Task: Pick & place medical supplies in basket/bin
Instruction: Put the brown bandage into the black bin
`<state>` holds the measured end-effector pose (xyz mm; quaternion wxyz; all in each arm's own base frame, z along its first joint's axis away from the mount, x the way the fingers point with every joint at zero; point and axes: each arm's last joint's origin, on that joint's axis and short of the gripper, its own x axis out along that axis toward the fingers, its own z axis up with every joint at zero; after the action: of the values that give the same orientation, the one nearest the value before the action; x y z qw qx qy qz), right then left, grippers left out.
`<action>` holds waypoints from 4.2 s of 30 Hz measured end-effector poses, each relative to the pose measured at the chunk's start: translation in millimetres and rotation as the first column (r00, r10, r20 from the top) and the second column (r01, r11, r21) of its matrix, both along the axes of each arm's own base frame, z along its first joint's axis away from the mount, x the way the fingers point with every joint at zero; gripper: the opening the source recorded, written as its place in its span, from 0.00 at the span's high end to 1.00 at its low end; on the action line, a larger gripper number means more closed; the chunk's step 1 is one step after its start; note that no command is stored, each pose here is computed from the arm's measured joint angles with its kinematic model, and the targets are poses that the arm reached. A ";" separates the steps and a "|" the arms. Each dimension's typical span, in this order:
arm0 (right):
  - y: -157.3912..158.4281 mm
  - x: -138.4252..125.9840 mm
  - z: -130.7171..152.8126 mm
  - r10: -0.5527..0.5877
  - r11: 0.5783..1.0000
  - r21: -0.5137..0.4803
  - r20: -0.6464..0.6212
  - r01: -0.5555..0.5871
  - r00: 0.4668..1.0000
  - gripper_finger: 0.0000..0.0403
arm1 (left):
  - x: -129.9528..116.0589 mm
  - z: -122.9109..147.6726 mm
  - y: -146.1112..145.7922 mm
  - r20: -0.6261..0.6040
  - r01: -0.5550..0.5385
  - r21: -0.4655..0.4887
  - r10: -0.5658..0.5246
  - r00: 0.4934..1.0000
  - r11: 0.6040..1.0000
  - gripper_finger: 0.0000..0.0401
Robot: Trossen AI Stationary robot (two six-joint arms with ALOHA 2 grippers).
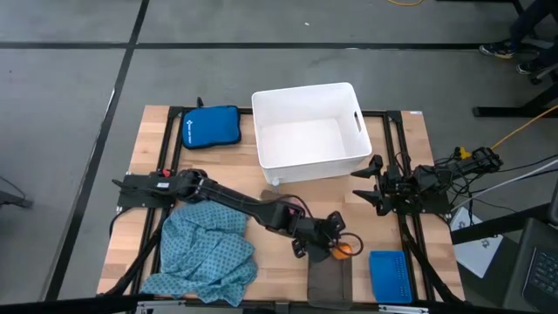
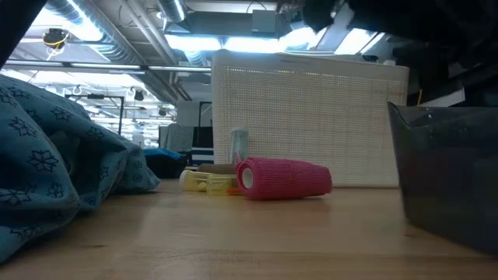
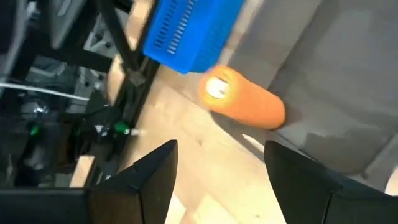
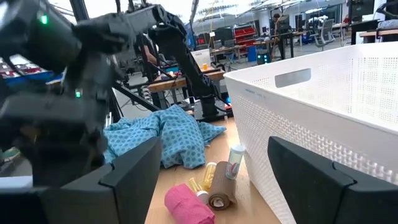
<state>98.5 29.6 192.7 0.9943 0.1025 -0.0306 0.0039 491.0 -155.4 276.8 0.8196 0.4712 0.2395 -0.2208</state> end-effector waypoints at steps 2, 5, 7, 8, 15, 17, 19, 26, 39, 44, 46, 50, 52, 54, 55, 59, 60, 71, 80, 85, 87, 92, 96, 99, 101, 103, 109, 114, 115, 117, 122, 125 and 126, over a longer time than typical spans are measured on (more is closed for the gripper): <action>0.1 0.0 -0.4 0.001 1.000 0.003 -0.004 -0.001 1.000 0.26 | -6.1 6.9 3.2 -0.023 -0.055 0.004 0.055 0.998 0.998 0.41; 0.2 0.1 -1.1 0.005 1.000 0.014 -0.010 -0.005 1.000 0.26 | -15.1 14.6 12.4 -0.071 -0.146 0.018 0.147 0.987 0.989 0.41; 0.4 0.0 -1.0 0.010 1.000 0.016 -0.009 -0.010 1.000 0.26 | -21.7 17.3 21.7 -0.130 -0.207 0.019 0.208 0.970 0.978 0.41; 0.4 0.0 -1.0 0.010 1.000 0.018 -0.009 -0.010 1.000 0.26 | -24.2 16.7 27.1 -0.166 -0.240 0.017 0.239 0.957 0.971 0.41; 0.7 0.0 -0.9 0.021 1.000 0.019 -0.009 -0.021 1.000 0.26 | -39.4 -14.0 75.4 -0.458 -0.504 0.065 0.474 0.752 0.861 0.41; 0.7 0.0 -0.9 0.021 1.000 0.019 -0.009 -0.021 1.000 0.26 | -42.2 -32.0 87.8 -0.524 -0.555 0.071 0.504 0.687 0.829 0.41; 0.7 0.0 -0.9 0.021 1.000 0.019 -0.009 -0.021 1.000 0.26 | -44.7 -49.4 97.5 -0.575 -0.594 0.080 0.523 0.629 0.801 0.41; 0.7 0.0 -0.9 0.021 1.000 0.021 -0.008 -0.020 1.000 0.26 | -48.1 -84.9 110.8 -0.671 -0.706 -0.018 0.515 0.533 0.708 0.41; 0.6 0.0 -0.9 0.019 0.999 0.037 -0.009 -0.018 1.000 0.26 | -44.1 -75.8 111.9 -0.608 -0.703 0.010 0.562 0.560 0.712 0.41; 0.6 0.0 -0.9 0.019 0.999 0.037 -0.009 -0.018 1.000 0.26 | -51.4 -77.1 108.9 -0.605 -0.653 0.118 0.575 0.550 0.748 0.41; 0.6 0.0 -0.9 0.019 0.999 0.037 -0.009 -0.018 1.000 0.26 | -54.1 -77.6 107.5 -0.619 -0.645 0.138 0.574 0.536 0.752 0.41; 0.6 0.0 -1.0 0.019 0.999 0.036 -0.009 -0.018 1.000 0.26 | -57.7 -78.2 101.4 -0.637 -0.621 0.157 0.559 0.531 0.768 0.41; 0.6 0.0 -1.0 0.019 0.999 0.036 -0.009 -0.018 1.000 0.26 | -59.0 -78.5 99.3 -0.644 -0.608 0.164 0.552 0.530 0.776 0.41; 0.6 0.1 -1.1 0.019 0.999 0.040 -0.010 -0.019 1.000 0.26 | -59.9 -80.3 98.1 -0.647 -0.585 0.173 0.539 0.539 0.792 0.41; 0.6 0.1 -1.1 0.019 0.999 0.041 -0.011 -0.019 1.000 0.26 | -60.0 -80.7 98.1 -0.648 -0.578 0.177 0.536 0.542 0.797 0.41; 0.6 0.1 -1.5 0.019 0.999 0.041 -0.015 -0.019 1.000 0.26 | -59.6 -80.8 100.2 -0.647 -0.567 0.180 0.531 0.547 0.804 0.41; 0.6 0.1 -1.5 0.019 0.999 0.041 -0.015 -0.019 1.000 0.26 | -59.4 -80.8 101.3 -0.647 -0.567 0.180 0.531 0.547 0.804 0.41; 0.8 0.1 -1.8 0.026 0.999 0.039 -0.018 -0.025 0.999 0.26 | -57.5 -81.0 114.0 -0.683 -0.546 0.134 0.477 0.554 0.827 0.41; 0.8 0.1 -1.9 0.027 0.999 0.039 -0.018 -0.027 0.999 0.26 | -56.7 -84.0 112.7 -0.690 -0.532 0.132 0.463 0.556 0.836 0.41; 0.9 0.1 -1.9 0.030 0.999 0.039 -0.018 -0.029 0.999 0.26 | -55.5 -90.6 113.0 -0.694 -0.522 0.151 0.466 0.548 0.839 0.41; 0.9 0.1 -2.1 0.030 0.999 0.038 -0.020 -0.029 0.999 0.26 | -55.9 -91.4 112.9 -0.691 -0.520 0.167 0.476 0.545 0.838 0.42; 0.9 0.1 -2.4 0.029 0.999 0.037 -0.024 -0.029 0.999 0.26 | -55.9 -91.3 113.4 -0.688 -0.520 0.171 0.479 0.545 0.837 0.49; 0.9 0.1 -2.4 0.029 0.999 0.037 -0.023 -0.028 0.999 0.26 | -55.7 -91.2 114.4 -0.677 -0.524 0.186 0.495 0.545 0.831 0.63; 0.9 0.1 -2.4 0.029 0.999 0.037 -0.023 -0.028 0.999 0.26 | -55.8 -90.7 114.6 -0.674 -0.526 0.188 0.498 0.545 0.830 0.74; 0.9 0.1 -2.4 0.029 0.999 0.037 -0.023 -0.029 0.999 0.26 | -56.3 -88.7 114.6 -0.672 -0.529 0.185 0.500 0.547 0.828 0.79; 0.9 0.1 -2.4 0.029 0.999 0.037 -0.023 -0.028 0.999 0.26 | -56.8 -86.0 114.7 -0.669 -0.535 0.180 0.502 0.549 0.825 0.82; 0.9 0.1 -2.4 0.029 0.999 0.037 -0.023 -0.028 0.999 0.26 | -58.4 -70.3 108.2 -0.647 -0.538 0.188 0.516 0.562 0.822 0.84; 0.8 0.1 -2.6 0.026 0.999 0.036 -0.025 -0.025 0.999 0.26 | -55.3 -45.0 96.6 -0.600 -0.531 0.162 0.511 0.616 0.831 0.84; 0.8 0.1 -2.6 0.026 0.999 0.036 -0.026 -0.025 0.999 0.26 | -53.3 -38.1 94.0 -0.586 -0.533 0.143 0.505 0.633 0.834 0.84; 0.8 0.1 -2.7 0.026 0.999 0.036 -0.026 -0.025 0.999 0.26 | -51.2 -23.4 87.2 -0.568 -0.530 0.104 0.488 0.663 0.842 0.84; 0.8 0.1 -3.0 0.026 0.999 0.035 -0.029 -0.025 0.999 0.26 | -47.5 17.4 70.2 -0.513 -0.491 -0.035 0.406 0.757 0.871 0.84; 0.8 0.1 -2.9 0.027 0.999 0.035 -0.029 -0.026 0.999 0.26 | -47.0 43.4 61.4 -0.472 -0.447 -0.141 0.337 0.815 0.884 0.84; 0.8 0.1 -3.0 0.026 0.999 0.035 -0.029 -0.025 0.999 0.26 | -46.0 51.8 58.8 -0.455 -0.422 -0.196 0.299 0.839 0.885 0.84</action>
<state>98.6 30.4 189.8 0.9925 0.1202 -0.0148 0.0147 445.0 -96.6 328.6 0.8369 0.2350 0.4573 -0.1877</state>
